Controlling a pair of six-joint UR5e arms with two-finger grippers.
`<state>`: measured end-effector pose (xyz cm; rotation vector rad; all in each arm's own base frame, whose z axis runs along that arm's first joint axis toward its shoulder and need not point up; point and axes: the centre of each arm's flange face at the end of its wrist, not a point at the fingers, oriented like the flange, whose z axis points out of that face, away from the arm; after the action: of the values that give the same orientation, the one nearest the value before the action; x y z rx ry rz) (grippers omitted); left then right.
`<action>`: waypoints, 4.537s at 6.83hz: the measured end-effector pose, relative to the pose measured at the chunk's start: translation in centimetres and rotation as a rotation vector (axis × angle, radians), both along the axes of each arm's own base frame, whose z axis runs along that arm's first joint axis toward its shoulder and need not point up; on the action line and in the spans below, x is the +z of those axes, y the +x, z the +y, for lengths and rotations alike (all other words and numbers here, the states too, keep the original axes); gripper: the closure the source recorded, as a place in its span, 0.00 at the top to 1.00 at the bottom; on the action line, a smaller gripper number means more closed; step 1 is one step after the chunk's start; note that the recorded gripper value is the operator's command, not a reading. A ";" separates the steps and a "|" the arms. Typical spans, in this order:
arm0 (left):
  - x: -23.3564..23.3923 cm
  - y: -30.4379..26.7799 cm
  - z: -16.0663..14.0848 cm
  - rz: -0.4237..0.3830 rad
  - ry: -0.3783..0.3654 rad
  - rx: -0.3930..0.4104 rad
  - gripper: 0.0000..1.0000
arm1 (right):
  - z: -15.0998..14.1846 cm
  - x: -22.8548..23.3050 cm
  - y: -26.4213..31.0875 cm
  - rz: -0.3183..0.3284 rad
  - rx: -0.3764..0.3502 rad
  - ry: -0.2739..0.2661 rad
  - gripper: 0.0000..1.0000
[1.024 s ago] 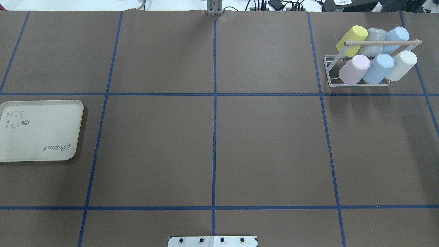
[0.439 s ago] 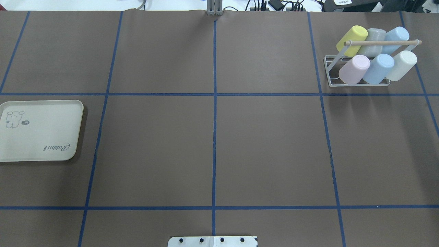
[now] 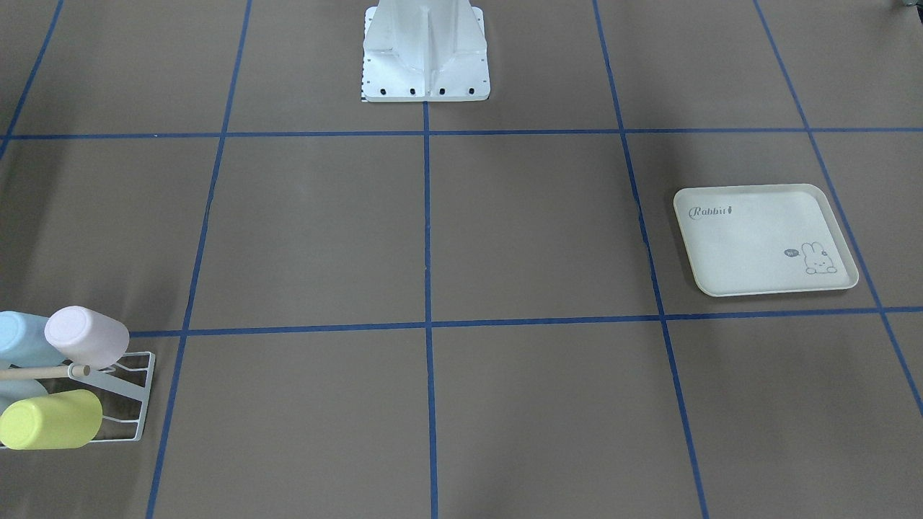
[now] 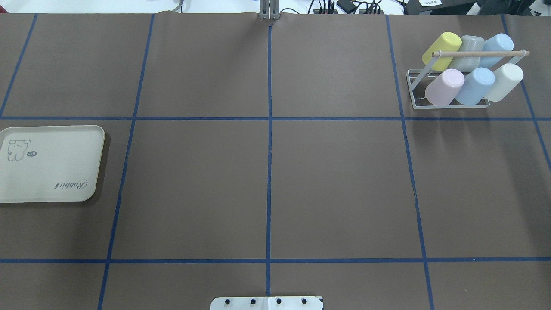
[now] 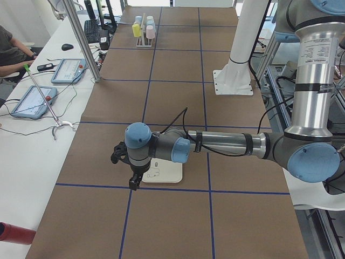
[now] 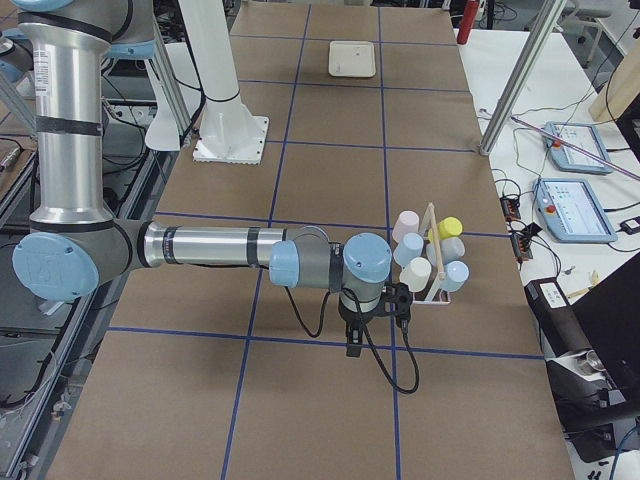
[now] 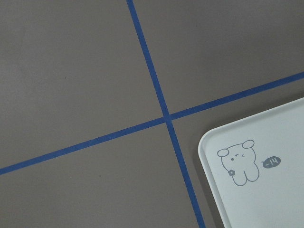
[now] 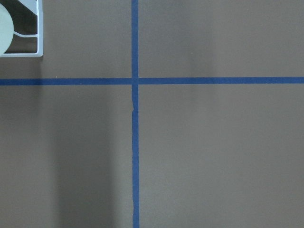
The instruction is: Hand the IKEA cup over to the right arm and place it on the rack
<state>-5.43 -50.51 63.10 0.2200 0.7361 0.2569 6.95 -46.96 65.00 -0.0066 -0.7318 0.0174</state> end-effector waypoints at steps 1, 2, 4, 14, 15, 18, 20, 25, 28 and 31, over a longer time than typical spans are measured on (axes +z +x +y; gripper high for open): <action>0.3 0.0 0.2 -0.001 -0.006 -0.001 1.00 | 0.0 0.0 0.0 0.000 0.000 0.000 1.00; 0.5 0.0 0.4 -0.004 -0.011 -0.001 1.00 | 0.0 0.0 0.0 0.000 0.000 0.000 1.00; 0.6 -0.1 0.5 -0.010 -0.016 -0.004 1.00 | 0.1 0.2 0.0 0.000 0.000 -0.005 1.00; 0.3 0.6 0.7 0.106 -0.108 -0.060 1.00 | 0.2 0.6 0.0 0.000 0.001 -0.012 1.00; 0.5 0.6 0.8 0.099 -0.110 -0.062 1.00 | 0.2 0.6 0.0 0.001 0.001 -0.014 1.00; 0.6 0.5 0.8 0.090 -0.111 -0.064 1.00 | 0.2 0.7 0.0 0.007 0.004 -0.020 1.00; 0.5 0.5 0.7 0.089 -0.110 -0.064 1.00 | 0.3 0.7 -0.1 -0.001 0.005 -0.023 1.00; 0.6 0.5 0.8 0.088 -0.111 -0.065 1.00 | 0.3 0.9 0.0 0.005 0.010 -0.030 1.00; 0.6 0.5 0.8 0.088 -0.111 -0.065 1.00 | 0.4 0.9 0.0 0.006 0.015 -0.040 1.00; 0.3 0.5 0.7 0.095 -0.145 -0.102 1.00 | 0.3 0.9 0.0 0.006 0.016 -0.041 1.00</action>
<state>-4.94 -49.80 63.40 0.1323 0.8311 0.0956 6.92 -46.64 65.90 -0.0398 -0.7250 0.0481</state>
